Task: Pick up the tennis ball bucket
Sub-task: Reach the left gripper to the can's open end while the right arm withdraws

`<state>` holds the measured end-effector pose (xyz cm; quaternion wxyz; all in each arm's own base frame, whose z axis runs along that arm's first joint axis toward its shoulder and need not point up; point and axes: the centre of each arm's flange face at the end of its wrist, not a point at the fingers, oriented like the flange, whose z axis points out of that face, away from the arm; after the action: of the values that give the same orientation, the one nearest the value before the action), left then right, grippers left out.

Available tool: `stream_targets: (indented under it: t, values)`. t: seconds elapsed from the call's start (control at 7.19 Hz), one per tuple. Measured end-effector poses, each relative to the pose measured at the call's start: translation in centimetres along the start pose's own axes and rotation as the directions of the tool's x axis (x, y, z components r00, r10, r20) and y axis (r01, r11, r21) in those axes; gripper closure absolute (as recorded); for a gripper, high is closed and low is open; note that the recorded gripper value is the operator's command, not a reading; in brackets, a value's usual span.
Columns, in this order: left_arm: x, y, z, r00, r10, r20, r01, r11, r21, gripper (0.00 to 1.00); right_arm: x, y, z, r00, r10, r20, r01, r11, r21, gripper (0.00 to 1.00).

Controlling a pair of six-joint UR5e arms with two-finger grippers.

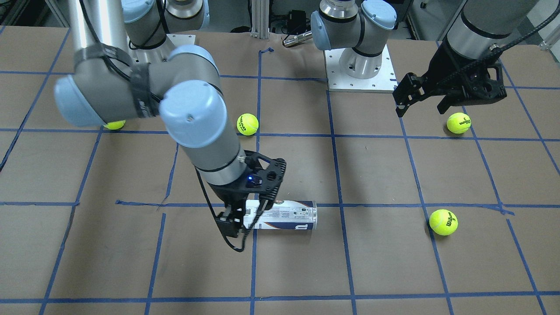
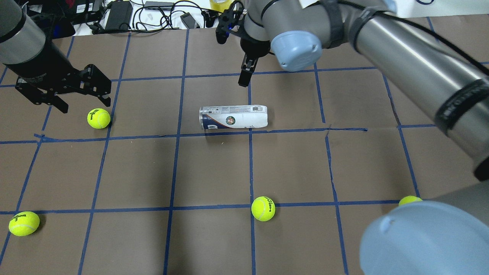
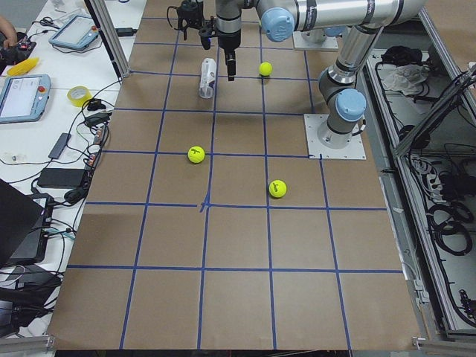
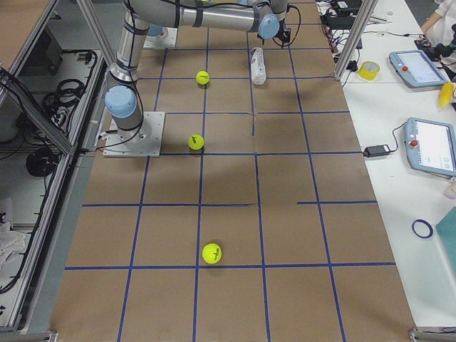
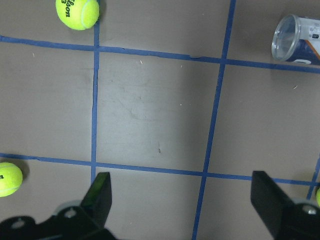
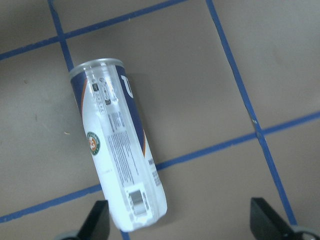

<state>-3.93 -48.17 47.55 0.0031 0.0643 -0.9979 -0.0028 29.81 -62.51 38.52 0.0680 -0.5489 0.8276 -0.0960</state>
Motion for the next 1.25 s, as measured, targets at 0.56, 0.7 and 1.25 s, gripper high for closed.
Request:
stream_targets:
  t: [0.56,0.7,1.25]
  values:
    - [2.7,-4.5,6.8,0.957,0.011,-0.291,-0.002,0.999,0.034,0.00,0.1,11.8,-15.9,0.789,0.604,-0.108,-0.611,0.790,-0.052,0.00]
    - [3.4,-5.8,9.5,0.929,0.007,-0.370,-0.001,1.000,0.018,0.00,-0.3,13.7,-18.5,0.685,0.708,-0.171,-0.722,0.691,-0.033,0.00]
    - [5.3,-10.0,18.8,0.839,0.017,-0.544,-0.031,0.999,-0.016,0.00,-2.4,16.0,-22.3,0.475,0.848,-0.233,-0.866,0.498,0.047,0.00]
